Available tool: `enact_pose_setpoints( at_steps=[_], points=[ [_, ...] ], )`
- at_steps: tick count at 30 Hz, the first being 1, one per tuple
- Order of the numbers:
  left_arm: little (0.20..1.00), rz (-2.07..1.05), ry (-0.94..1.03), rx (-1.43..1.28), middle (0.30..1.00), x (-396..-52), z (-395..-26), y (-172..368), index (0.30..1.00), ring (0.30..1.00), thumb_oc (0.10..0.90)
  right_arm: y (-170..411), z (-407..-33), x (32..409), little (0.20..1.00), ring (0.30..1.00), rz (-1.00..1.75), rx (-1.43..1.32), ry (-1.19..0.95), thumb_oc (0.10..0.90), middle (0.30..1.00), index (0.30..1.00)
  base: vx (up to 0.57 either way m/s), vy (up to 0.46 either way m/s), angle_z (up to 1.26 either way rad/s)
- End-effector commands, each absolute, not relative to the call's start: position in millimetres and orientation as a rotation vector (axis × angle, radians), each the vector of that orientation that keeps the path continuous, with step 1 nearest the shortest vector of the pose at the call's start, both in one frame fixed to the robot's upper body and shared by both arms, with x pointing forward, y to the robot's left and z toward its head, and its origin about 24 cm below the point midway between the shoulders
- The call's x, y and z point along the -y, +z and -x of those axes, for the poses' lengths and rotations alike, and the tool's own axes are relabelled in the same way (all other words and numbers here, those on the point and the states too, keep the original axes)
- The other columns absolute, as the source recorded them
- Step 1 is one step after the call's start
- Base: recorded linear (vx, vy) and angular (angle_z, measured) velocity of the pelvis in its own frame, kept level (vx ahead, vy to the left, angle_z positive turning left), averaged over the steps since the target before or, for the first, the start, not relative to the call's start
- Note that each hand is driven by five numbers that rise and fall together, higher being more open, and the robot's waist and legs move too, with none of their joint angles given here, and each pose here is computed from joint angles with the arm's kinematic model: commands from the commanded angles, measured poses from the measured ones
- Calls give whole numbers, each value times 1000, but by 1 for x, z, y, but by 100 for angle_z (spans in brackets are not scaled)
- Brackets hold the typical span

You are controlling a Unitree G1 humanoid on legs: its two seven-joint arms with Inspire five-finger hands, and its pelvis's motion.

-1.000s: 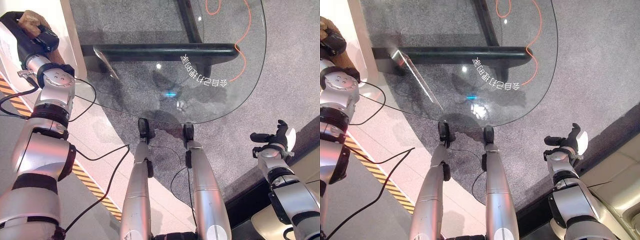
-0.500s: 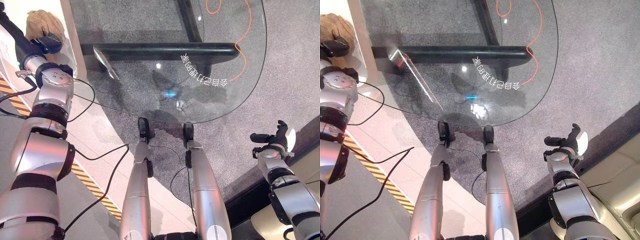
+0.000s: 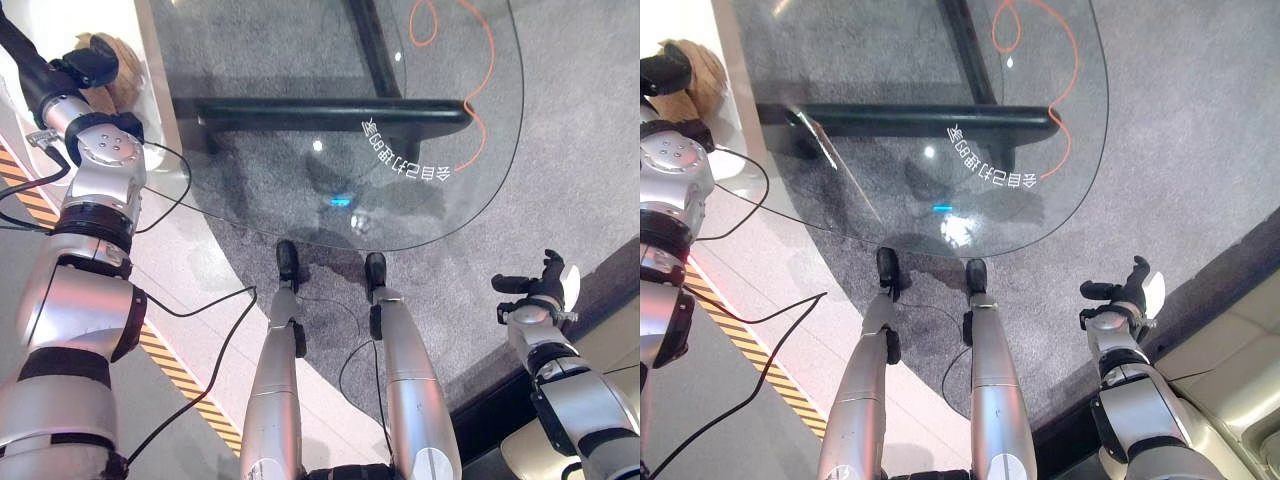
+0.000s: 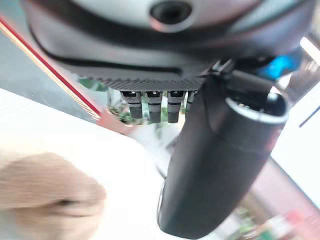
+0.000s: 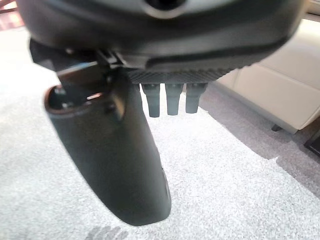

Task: Wipe the table with a cloth and put it in the basket.

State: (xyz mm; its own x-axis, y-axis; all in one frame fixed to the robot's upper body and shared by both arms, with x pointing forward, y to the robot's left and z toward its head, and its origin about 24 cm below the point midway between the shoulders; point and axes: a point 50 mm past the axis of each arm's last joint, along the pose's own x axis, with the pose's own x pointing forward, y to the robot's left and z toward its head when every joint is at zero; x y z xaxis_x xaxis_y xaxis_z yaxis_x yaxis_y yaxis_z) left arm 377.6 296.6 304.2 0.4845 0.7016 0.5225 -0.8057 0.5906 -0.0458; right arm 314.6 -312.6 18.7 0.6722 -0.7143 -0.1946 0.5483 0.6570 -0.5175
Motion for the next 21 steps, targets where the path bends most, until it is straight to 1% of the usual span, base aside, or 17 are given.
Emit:
enact_pose_setpoints(
  at_steps=[1,6,10,13,15,19,20,21],
  points=[
    [900,-42,990,775,900,-328,-344,352,900,900,800,11,-289,342,900,900,491,-449,-825,800,900,900,-40,-72,-9],
    [900,0,962,786,900,-344,-336,340,900,900,800,-3,-272,349,900,900,484,-518,-838,800,900,900,-17,-41,-9],
    [900,-25,940,757,900,-359,-329,324,900,900,800,-25,-246,355,900,900,471,-608,-839,800,900,900,43,-49,2],
    [900,-33,916,691,900,-375,-324,301,900,900,800,-42,-224,358,900,900,451,-686,-838,800,900,900,65,-60,7],
    [900,-35,892,578,900,-390,-318,261,900,900,800,-60,-198,359,900,900,446,-771,-823,800,900,900,99,-59,9],
    [900,-49,868,437,900,-399,-310,211,900,900,800,-73,-177,358,900,900,472,-836,-793,800,900,900,56,-22,16],
    [900,-53,865,379,900,-402,-305,192,900,900,800,-77,-170,358,900,900,473,-857,-790,800,900,900,129,-48,20],
    [900,-52,862,262,900,-406,-289,147,900,900,800,-90,-152,352,900,900,481,-919,-773,800,900,900,140,-46,25]
  ],
)
